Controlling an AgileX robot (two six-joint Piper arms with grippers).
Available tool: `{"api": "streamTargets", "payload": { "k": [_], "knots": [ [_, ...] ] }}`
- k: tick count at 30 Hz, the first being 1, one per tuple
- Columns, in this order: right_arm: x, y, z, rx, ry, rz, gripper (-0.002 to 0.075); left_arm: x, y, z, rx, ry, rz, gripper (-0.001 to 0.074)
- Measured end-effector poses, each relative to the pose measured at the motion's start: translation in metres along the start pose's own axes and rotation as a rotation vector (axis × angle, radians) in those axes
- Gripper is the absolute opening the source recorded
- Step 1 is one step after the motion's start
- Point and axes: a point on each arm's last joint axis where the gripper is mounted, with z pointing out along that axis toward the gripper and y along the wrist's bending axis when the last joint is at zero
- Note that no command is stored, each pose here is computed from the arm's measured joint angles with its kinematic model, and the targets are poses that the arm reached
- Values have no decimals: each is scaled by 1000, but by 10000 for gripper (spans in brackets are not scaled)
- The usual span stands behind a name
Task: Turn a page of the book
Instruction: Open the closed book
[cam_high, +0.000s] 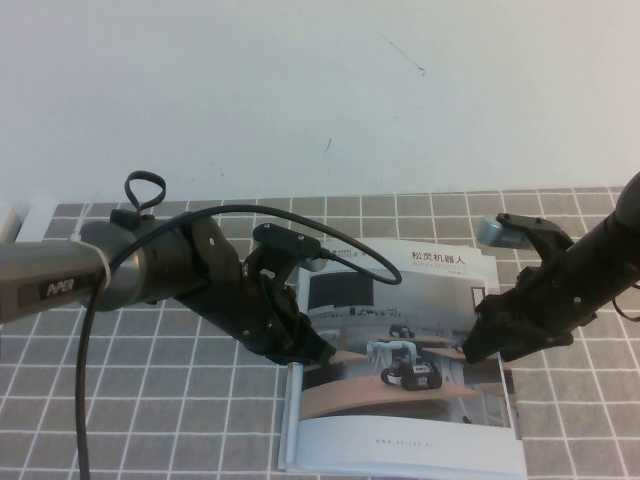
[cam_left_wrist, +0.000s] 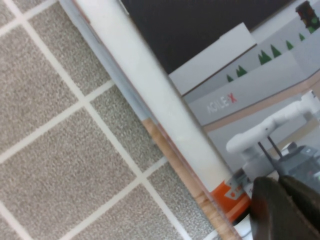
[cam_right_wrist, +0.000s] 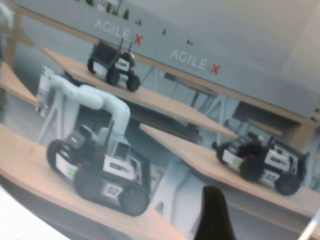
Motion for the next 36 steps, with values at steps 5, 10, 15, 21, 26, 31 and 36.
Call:
{"api": "streamTargets", "payload": {
  "k": [5, 10, 15, 21, 26, 31, 36],
  "knots": [
    [-5, 3, -2, -73, -56, -15, 449, 0, 0, 0, -2, 1, 3, -4],
    [-7, 8, -3, -120, -83, -15, 449, 0, 0, 0, -1, 4, 5, -4],
    [-12, 17, -9, -191, -73, -32, 449, 0, 0, 0, -2, 4, 5, -4],
    [-24, 35, -24, -336, -90, -25, 449, 0, 0, 0, -2, 4, 5, -4],
    [-28, 45, -31, -434, -103, -17, 449, 0, 0, 0, -2, 4, 5, -4],
    [-31, 52, -35, -525, -128, 3, 449, 0, 0, 0, -2, 4, 5, -4],
    [-34, 61, -41, -642, -180, -28, 449, 0, 0, 0, -2, 4, 5, -4]
  ]
}}
